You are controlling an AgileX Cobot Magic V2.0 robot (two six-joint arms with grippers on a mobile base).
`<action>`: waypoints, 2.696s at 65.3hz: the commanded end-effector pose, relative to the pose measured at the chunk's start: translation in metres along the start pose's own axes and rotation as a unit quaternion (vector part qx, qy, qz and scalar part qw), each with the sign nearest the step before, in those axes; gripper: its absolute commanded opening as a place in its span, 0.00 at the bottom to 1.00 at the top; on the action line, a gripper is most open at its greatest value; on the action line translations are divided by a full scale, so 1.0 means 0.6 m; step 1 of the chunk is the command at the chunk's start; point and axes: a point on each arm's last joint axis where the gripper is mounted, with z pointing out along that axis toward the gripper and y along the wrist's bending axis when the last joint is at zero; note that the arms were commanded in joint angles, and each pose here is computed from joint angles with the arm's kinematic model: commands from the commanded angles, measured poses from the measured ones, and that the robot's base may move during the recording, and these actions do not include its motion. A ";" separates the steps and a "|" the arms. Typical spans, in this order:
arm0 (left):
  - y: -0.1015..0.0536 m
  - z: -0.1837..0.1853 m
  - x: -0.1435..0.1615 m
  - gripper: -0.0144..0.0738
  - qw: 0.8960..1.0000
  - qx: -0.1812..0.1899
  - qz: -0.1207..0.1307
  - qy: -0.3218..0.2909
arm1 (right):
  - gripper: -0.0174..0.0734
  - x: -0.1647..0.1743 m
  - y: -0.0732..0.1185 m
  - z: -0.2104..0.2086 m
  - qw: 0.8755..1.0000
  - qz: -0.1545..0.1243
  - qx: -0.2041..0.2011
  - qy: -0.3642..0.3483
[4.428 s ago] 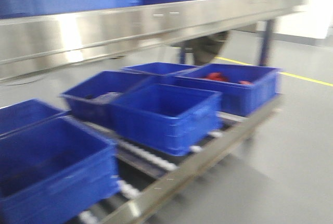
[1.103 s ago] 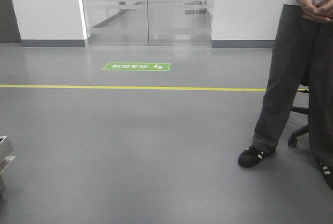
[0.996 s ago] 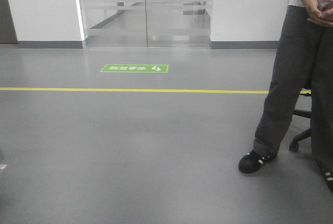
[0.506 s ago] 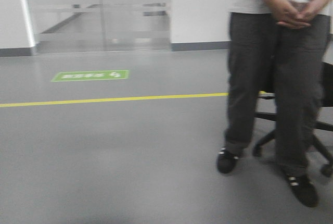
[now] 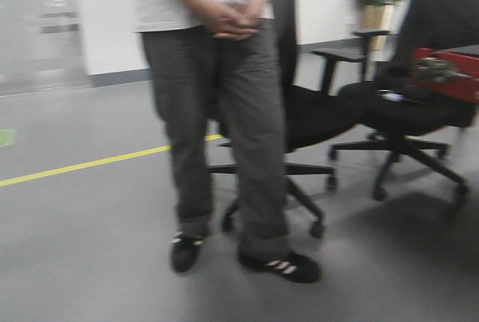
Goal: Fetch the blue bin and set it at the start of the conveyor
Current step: 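Drive up to the red conveyor holding the teal bin above the belt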
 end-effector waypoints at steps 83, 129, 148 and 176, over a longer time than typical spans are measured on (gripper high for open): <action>0.047 -0.021 -0.014 0.04 0.983 -0.150 0.102 -0.033 | 0.02 -0.010 -0.016 -0.017 0.998 -0.032 0.042 -0.032; 0.034 -0.026 -0.052 0.04 0.971 -0.127 0.122 -0.163 | 0.02 -0.011 -0.016 -0.017 0.998 -0.032 0.042 -0.033; 0.031 -0.029 -0.061 0.04 0.965 -0.121 0.126 -0.195 | 0.02 -0.011 -0.016 -0.017 0.998 -0.032 0.042 -0.033; 0.030 -0.030 -0.064 0.04 0.963 -0.119 0.128 -0.205 | 0.02 -0.011 -0.016 -0.017 0.998 -0.032 0.042 -0.033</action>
